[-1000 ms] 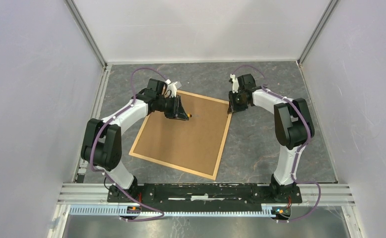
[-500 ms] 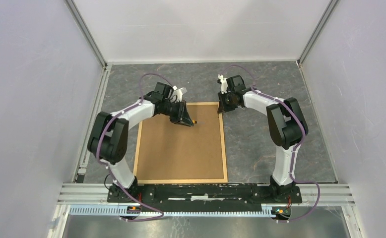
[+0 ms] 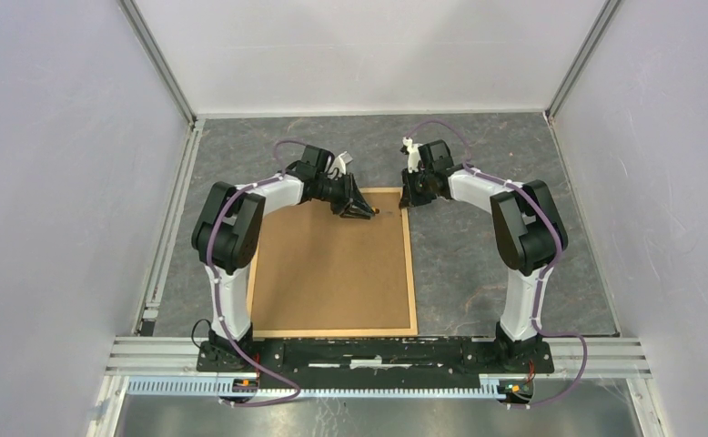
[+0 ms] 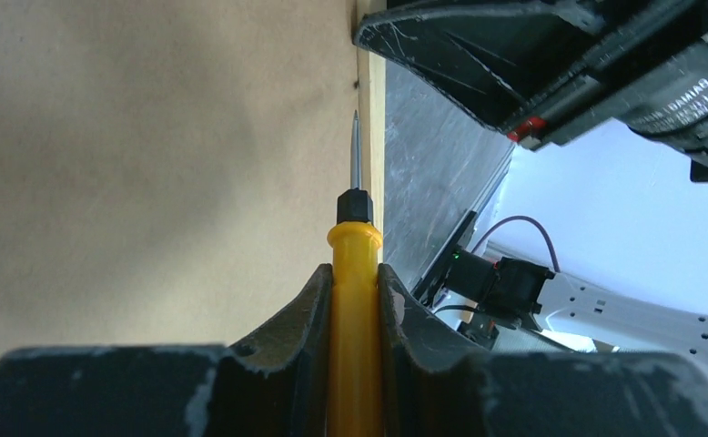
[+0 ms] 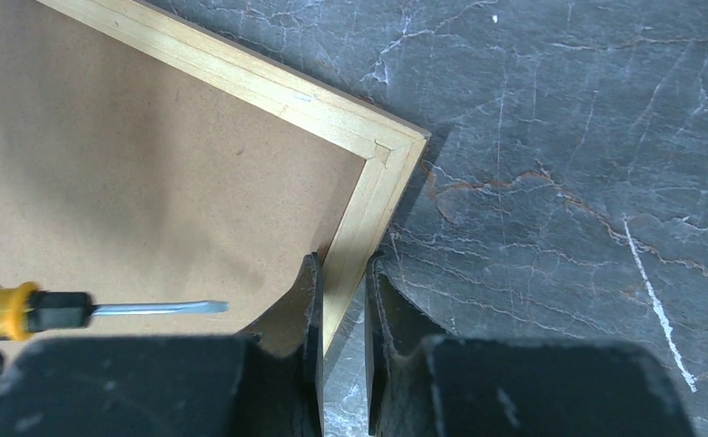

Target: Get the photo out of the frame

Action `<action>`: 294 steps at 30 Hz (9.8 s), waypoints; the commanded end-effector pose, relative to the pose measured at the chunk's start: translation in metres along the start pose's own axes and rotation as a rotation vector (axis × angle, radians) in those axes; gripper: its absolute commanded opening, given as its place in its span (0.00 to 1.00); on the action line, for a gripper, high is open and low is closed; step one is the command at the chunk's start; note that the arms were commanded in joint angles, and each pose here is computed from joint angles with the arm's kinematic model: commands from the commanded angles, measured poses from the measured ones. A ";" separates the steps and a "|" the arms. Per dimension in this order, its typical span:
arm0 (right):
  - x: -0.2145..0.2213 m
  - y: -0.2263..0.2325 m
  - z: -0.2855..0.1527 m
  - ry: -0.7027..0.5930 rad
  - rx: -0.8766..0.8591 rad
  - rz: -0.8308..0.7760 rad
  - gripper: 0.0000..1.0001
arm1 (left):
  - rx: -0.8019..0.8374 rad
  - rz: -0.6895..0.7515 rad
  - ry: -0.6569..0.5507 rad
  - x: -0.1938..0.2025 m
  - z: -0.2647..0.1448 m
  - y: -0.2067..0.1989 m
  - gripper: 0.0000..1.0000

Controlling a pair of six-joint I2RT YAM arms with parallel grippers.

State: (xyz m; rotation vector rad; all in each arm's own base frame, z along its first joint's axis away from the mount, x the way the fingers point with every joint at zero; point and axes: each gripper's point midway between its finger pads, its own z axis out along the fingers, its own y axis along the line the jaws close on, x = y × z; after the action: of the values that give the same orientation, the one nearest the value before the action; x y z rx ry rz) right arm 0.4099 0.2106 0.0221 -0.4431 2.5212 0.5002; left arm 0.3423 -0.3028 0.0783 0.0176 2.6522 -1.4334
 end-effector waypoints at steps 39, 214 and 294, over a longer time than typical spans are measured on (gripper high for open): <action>0.104 0.017 0.014 0.233 -0.048 0.055 0.00 | 0.088 -0.069 0.061 -0.001 0.043 -0.060 0.02; 0.020 0.005 0.019 0.088 0.076 0.028 0.40 | -0.344 0.238 -0.130 -0.033 -0.081 0.008 0.02; 0.130 -0.181 -0.161 0.160 0.313 -0.048 0.00 | -0.400 0.731 -0.111 -0.019 -0.144 -0.020 1.00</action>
State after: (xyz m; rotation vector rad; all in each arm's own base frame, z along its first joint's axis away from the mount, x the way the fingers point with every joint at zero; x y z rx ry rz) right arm 0.3096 -0.0099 0.0285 -0.5111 2.6546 0.2593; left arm 0.3344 -0.2030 0.1763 0.6549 2.4295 -0.7568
